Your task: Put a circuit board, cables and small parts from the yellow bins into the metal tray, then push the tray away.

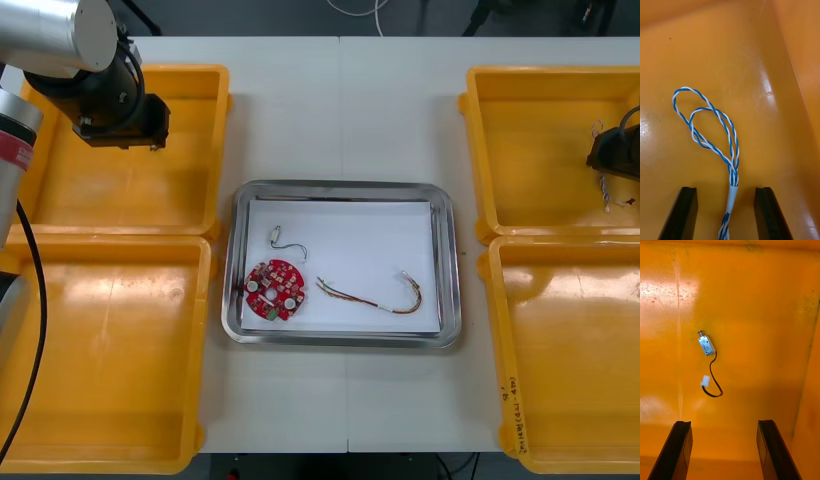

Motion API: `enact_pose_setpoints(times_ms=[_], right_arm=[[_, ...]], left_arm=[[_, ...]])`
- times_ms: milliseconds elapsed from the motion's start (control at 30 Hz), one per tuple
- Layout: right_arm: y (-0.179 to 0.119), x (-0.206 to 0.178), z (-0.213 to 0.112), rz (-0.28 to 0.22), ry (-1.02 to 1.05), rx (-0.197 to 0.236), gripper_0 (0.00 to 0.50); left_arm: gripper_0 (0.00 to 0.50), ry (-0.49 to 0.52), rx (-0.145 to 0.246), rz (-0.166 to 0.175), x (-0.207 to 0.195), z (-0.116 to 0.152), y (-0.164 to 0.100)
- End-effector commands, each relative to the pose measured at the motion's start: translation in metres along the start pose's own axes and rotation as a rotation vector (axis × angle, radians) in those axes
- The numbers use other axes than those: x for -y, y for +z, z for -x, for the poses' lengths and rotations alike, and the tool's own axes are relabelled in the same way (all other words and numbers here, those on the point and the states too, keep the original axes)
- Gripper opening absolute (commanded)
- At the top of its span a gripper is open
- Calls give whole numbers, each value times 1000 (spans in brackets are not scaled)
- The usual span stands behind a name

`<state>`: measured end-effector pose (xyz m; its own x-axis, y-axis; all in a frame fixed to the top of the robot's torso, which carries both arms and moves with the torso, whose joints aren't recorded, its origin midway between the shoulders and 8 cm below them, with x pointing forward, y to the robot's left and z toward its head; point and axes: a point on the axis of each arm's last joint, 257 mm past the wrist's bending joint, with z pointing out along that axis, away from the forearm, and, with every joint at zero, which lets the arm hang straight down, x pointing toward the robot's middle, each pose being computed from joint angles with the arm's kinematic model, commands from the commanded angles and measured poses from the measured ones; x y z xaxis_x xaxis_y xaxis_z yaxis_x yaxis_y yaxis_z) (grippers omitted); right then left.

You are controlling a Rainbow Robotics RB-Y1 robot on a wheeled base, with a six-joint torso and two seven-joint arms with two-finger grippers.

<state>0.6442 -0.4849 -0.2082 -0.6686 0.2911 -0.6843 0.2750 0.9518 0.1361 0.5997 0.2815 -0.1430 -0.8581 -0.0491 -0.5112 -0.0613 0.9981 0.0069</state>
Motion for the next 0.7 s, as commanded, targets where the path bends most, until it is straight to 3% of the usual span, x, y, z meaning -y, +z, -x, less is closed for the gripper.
enact_pose_setpoints(times_ms=[33, 100, 133, 167, 200, 700], right_arm=[[-7, 24, 9, -26, -10, 25, 288], [-7, 25, 9, -27, -12, 25, 228], [-7, 25, 7, -27, -13, 22, 228], [-7, 24, 8, -25, -14, 24, 70], [-6, 24, 8, -26, -16, 24, 0], [-19, 22, 24, -20, -63, 20, 0]], left_arm=[[500, 41, 110, 4, -17, 48, -23], [500, 37, 113, 3, -18, 49, -20], [500, 32, 116, 0, -18, 50, -17], [500, 32, 123, -3, -19, 51, -14], [500, 30, 127, -4, -19, 52, -11], [500, 61, 190, 10, -14, 62, 20]])
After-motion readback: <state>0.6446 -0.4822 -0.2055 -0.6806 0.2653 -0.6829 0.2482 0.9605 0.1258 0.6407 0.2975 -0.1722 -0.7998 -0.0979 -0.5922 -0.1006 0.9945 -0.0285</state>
